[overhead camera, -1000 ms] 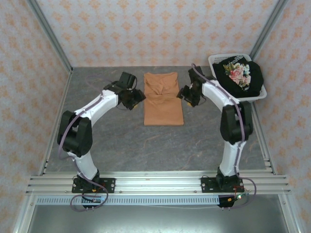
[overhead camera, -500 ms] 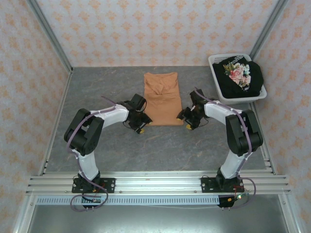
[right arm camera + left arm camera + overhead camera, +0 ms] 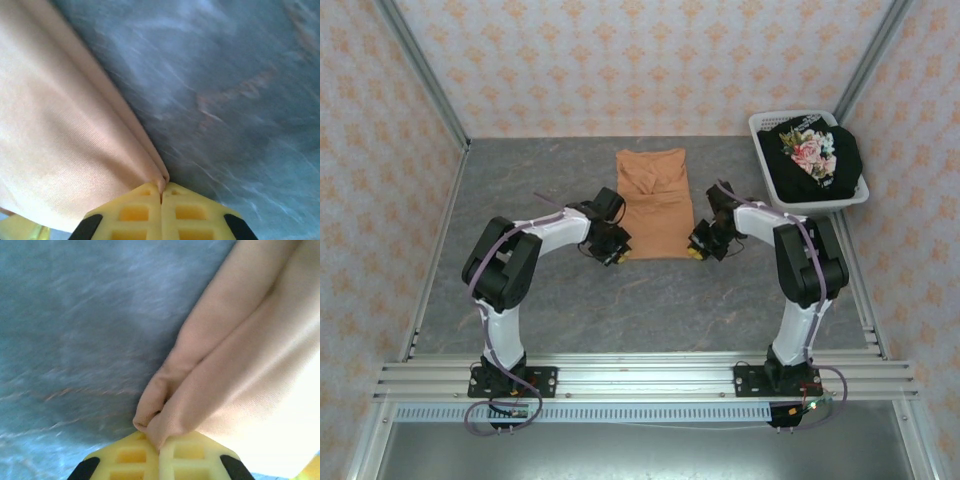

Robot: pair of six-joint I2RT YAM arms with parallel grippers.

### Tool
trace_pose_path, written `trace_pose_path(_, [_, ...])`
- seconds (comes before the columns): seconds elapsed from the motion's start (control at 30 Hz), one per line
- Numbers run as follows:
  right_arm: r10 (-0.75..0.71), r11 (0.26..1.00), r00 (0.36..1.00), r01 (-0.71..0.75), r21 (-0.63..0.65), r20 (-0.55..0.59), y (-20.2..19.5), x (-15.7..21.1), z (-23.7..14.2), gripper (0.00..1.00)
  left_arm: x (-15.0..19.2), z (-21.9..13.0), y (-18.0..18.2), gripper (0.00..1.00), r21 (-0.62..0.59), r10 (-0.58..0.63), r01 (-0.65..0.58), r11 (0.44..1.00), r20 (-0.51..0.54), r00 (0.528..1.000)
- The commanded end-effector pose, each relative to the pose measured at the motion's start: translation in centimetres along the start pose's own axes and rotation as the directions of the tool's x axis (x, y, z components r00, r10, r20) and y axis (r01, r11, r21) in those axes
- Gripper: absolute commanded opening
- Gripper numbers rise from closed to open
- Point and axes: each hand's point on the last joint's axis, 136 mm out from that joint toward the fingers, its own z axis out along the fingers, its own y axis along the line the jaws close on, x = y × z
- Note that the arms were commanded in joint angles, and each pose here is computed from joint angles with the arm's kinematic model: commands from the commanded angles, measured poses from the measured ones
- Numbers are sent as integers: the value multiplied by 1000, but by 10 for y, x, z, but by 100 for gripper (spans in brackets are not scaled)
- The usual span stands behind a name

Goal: Fold and stack the t-shirts

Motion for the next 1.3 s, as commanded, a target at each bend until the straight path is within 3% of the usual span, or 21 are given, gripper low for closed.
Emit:
trace_pose_path(0.0, [-13, 1000, 998, 13, 5, 60, 8, -8, -8, 0, -21, -11, -14, 0, 23, 42, -45, 999, 90, 995])
trace_pose_path(0.33, [-58, 993, 971, 81, -90, 231, 69, -27, -102, 0, -45, -135, -85, 0, 192, 129, -189, 963, 285, 950])
trace_pose_path(0.47, [-68, 987, 965, 101, -122, 252, 83, -24, -127, 0, -37, -153, -89, 0, 218, 147, -211, 953, 277, 950])
trace_pose_path(0.67, [-81, 990, 993, 91, -111, 85, 61, 24, -106, 0, 5, -122, -45, 0, 160, 200, -219, 962, 128, 971])
trace_pose_path(0.97, [-150, 986, 974, 159, 42, -172, -31, 136, -77, 0, 100, -86, 70, 0, -24, 272, -279, 960, -151, 950])
trace_pose_path(1.13, [-194, 966, 941, 233, 115, -279, -78, 185, -81, 0, 147, -85, 115, 0, -67, 300, -327, 942, -261, 917])
trace_pose_path(1.27, [-189, 968, 934, 228, 100, -302, -92, 205, -101, 0, 170, -100, 118, 0, -24, 326, -347, 938, -285, 901])
